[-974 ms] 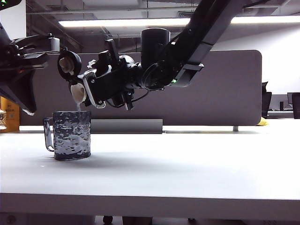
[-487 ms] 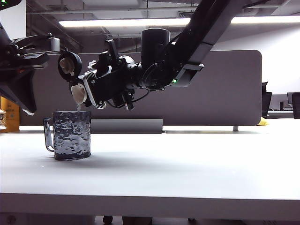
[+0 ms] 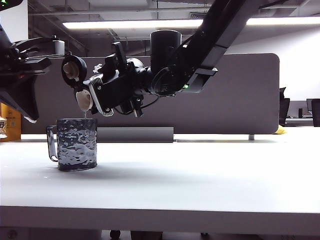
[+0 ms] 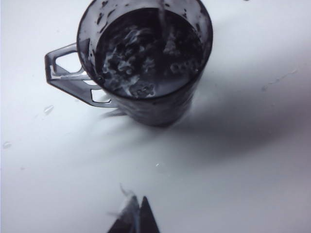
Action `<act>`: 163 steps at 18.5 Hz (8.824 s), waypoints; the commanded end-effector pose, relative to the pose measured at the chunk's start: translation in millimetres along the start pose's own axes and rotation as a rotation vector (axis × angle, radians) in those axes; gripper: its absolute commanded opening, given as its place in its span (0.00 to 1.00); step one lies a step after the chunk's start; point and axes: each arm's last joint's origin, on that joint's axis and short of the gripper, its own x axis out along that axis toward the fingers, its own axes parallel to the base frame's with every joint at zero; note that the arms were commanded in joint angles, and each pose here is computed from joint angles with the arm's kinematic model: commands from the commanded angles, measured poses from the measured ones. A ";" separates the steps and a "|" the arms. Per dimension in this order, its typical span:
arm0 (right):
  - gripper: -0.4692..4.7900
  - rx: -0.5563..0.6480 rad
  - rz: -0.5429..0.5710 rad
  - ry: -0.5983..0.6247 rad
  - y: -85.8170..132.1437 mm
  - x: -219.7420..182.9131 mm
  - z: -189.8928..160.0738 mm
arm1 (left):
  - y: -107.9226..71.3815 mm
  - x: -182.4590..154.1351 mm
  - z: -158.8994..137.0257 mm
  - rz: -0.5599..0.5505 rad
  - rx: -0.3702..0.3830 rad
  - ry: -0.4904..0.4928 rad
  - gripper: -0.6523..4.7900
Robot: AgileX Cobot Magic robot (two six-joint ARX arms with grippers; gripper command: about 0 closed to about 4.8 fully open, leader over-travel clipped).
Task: Pick up the black thermos, pour some water into the cup, then place the black thermos back on the table.
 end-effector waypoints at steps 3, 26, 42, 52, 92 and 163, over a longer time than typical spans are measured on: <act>0.18 -0.062 -0.049 0.035 -12.8 0.7 -5.3 | 0.0 -2.4 2.4 0.005 0.006 -0.016 0.11; 0.19 1.820 -0.389 0.512 -85.8 -205.4 -15.8 | -56.5 -78.9 61.1 -0.496 0.145 -0.749 0.11; 0.19 1.773 -0.487 0.765 33.6 -277.1 -23.3 | -161.5 17.5 86.2 -0.697 0.231 -0.725 0.11; 0.19 1.806 -0.409 0.817 61.8 -276.9 -11.6 | -171.1 33.3 81.2 -0.705 0.236 -0.660 0.11; 0.07 1.947 -0.283 0.814 -90.3 -432.5 98.5 | -84.3 -82.3 -124.6 -0.580 -0.096 -0.702 0.11; 0.19 1.709 -0.450 1.116 -47.9 -454.9 95.4 | -12.2 -50.6 -161.3 0.317 -0.177 -0.927 0.11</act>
